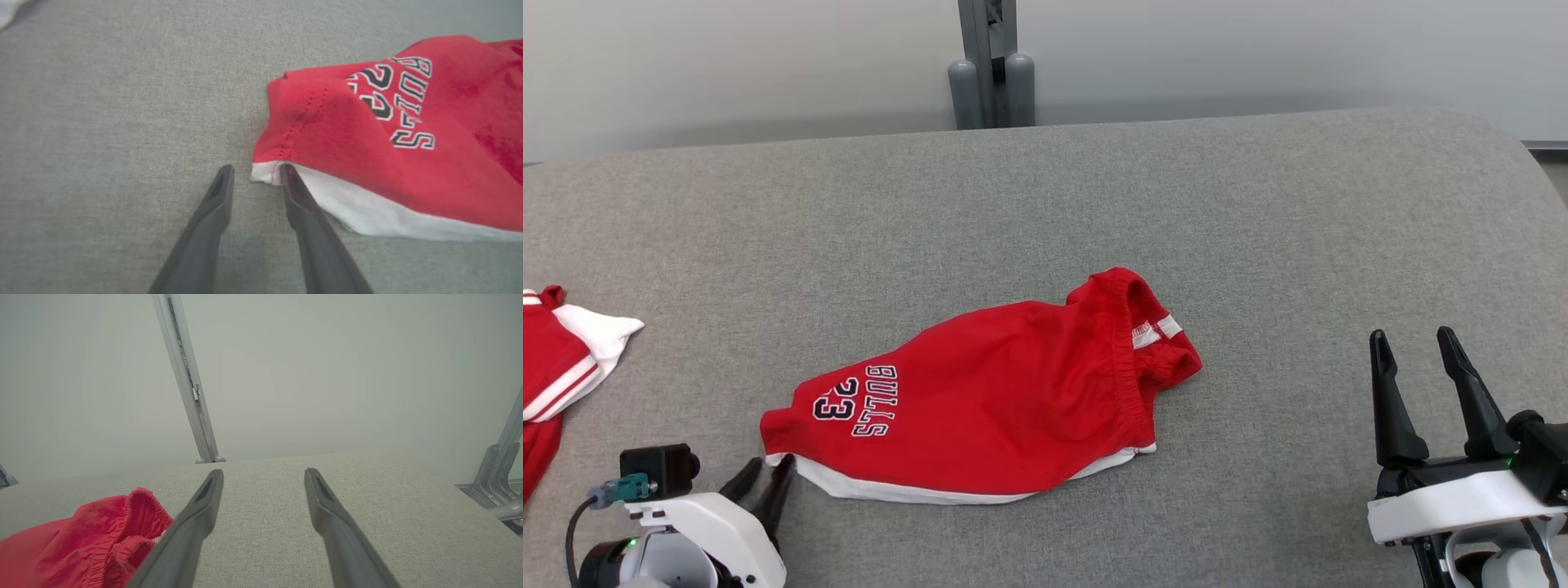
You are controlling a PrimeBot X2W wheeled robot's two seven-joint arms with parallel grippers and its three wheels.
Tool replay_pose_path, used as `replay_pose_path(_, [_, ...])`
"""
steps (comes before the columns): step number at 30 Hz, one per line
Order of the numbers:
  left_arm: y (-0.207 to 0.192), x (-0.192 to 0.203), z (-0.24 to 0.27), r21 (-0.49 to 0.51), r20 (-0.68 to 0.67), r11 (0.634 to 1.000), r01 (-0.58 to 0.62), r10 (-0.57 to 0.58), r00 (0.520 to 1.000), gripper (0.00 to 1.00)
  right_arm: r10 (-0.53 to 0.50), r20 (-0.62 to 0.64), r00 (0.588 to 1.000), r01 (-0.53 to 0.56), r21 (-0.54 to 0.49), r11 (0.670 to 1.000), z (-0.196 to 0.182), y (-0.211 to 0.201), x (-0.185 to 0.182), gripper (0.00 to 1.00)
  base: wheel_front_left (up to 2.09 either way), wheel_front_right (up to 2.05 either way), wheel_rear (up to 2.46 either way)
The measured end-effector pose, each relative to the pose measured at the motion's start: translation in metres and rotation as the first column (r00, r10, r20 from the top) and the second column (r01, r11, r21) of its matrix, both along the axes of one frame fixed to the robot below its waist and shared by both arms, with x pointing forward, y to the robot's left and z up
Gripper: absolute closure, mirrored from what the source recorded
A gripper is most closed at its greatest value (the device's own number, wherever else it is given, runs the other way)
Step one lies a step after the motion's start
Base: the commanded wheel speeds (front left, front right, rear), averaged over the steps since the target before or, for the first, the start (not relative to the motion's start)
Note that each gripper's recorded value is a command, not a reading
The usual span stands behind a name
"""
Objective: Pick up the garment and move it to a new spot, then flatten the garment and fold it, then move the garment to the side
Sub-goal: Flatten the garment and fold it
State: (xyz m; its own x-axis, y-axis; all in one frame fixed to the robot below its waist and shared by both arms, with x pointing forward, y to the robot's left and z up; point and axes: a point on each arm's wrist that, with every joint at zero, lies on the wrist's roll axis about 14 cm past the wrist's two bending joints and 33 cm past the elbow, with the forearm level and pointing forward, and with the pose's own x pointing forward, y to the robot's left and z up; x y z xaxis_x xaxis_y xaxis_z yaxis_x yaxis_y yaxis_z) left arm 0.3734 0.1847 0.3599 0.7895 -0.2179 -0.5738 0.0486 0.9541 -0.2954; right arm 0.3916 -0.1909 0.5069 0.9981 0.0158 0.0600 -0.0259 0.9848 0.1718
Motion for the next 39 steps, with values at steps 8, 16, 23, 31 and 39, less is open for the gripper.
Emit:
replay_pose_path(8, [-0.005, 0.001, -0.002, -0.011, -0.001, 1.000, 0.026, -0.026, 1.000, 1.00, 0.078, -0.023, 0.997, -0.078, -0.011, 0.997, -0.006, 0.025, 0.006, 0.00, 0.00, 0.00, 0.00])
replay_pose_path(16, [-0.003, 0.007, 0.006, 0.003, 0.034, 0.999, 0.044, -0.044, 0.998, 1.00, 0.370, -0.232, 0.900, -0.394, -0.063, 0.917, -0.056, 0.100, -0.020, 0.00, 0.00, 0.00, 0.00])
replay_pose_path(23, [-0.006, 0.014, 0.011, 0.001, 0.054, 0.998, 0.055, -0.055, 0.997, 1.00, 0.537, -0.338, 0.773, -0.614, -0.184, 0.767, -0.086, 0.136, -0.034, 0.00, 0.00, 0.00, 0.00])
replay_pose_path(31, [-0.007, 0.018, 0.013, 0.002, 0.070, 0.998, 0.055, -0.055, 0.996, 1.00, 0.608, -0.389, 0.692, -0.715, -0.254, 0.651, -0.106, 0.155, -0.029, 0.00, 0.00, 0.00, 0.00])
replay_pose_path(39, [-0.009, 0.024, 0.024, -0.012, 0.136, 0.999, 0.048, -0.046, 0.990, 1.00, 0.648, -0.382, 0.660, -0.741, -0.189, 0.644, -0.113, 0.169, -0.025, 1.00, 0.00, 0.00, 0.00])
